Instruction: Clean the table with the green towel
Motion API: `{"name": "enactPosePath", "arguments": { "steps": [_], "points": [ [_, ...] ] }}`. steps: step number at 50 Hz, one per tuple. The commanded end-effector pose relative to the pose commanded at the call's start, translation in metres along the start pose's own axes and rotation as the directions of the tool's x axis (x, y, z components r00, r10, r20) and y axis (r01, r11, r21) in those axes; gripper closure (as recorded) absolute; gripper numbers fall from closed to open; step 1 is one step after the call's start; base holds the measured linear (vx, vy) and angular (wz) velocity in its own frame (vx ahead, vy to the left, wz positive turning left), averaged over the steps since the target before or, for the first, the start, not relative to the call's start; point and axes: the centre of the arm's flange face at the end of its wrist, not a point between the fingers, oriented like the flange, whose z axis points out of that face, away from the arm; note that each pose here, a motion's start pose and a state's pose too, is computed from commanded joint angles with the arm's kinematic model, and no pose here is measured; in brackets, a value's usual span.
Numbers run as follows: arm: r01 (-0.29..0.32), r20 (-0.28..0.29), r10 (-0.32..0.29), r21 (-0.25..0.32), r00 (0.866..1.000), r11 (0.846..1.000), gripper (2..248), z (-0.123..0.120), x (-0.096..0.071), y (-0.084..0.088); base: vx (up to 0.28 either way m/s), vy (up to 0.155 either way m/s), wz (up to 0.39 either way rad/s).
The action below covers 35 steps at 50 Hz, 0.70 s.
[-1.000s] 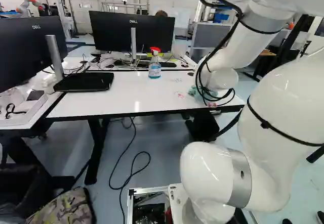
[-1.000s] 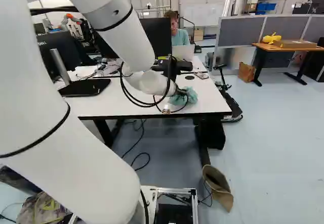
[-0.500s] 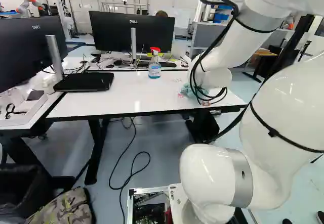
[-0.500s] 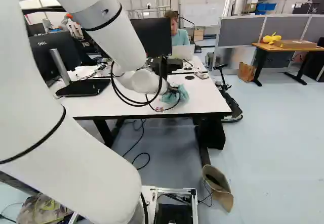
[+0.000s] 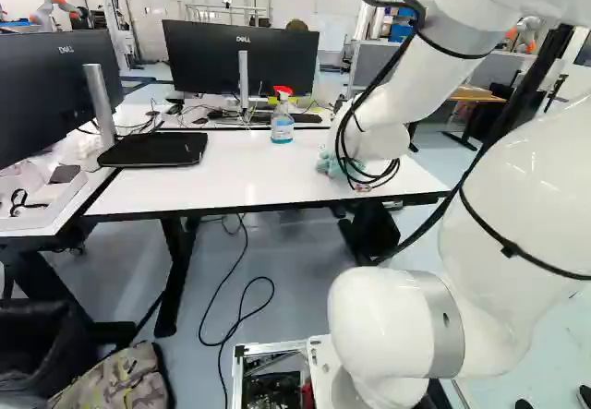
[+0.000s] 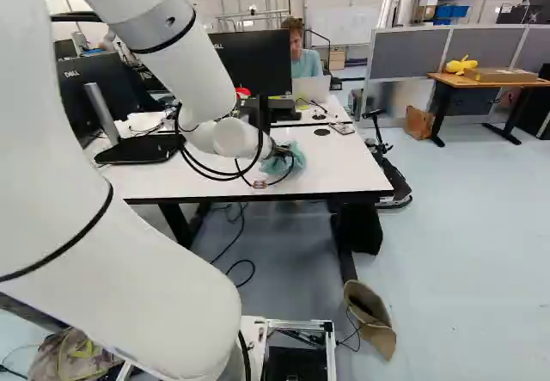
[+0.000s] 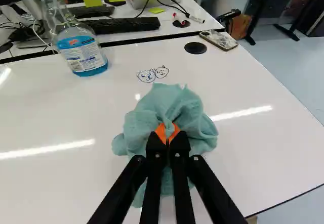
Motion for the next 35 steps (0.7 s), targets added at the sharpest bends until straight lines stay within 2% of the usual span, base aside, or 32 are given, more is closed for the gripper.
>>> {"name": "enactPosePath", "arguments": {
  "steps": [12, 35],
  "points": [
    [0.024, 0.000, -0.024, 0.036, 1.000, 0.999, 224, 0.003, 0.002, -0.017, 0.000, 0.000, 0.000],
    [0.025, 0.041, -0.026, 0.037, 0.999, 0.999, 224, 0.016, -0.008, -0.017, 0.000, 0.000, 0.000]
  ]
}}
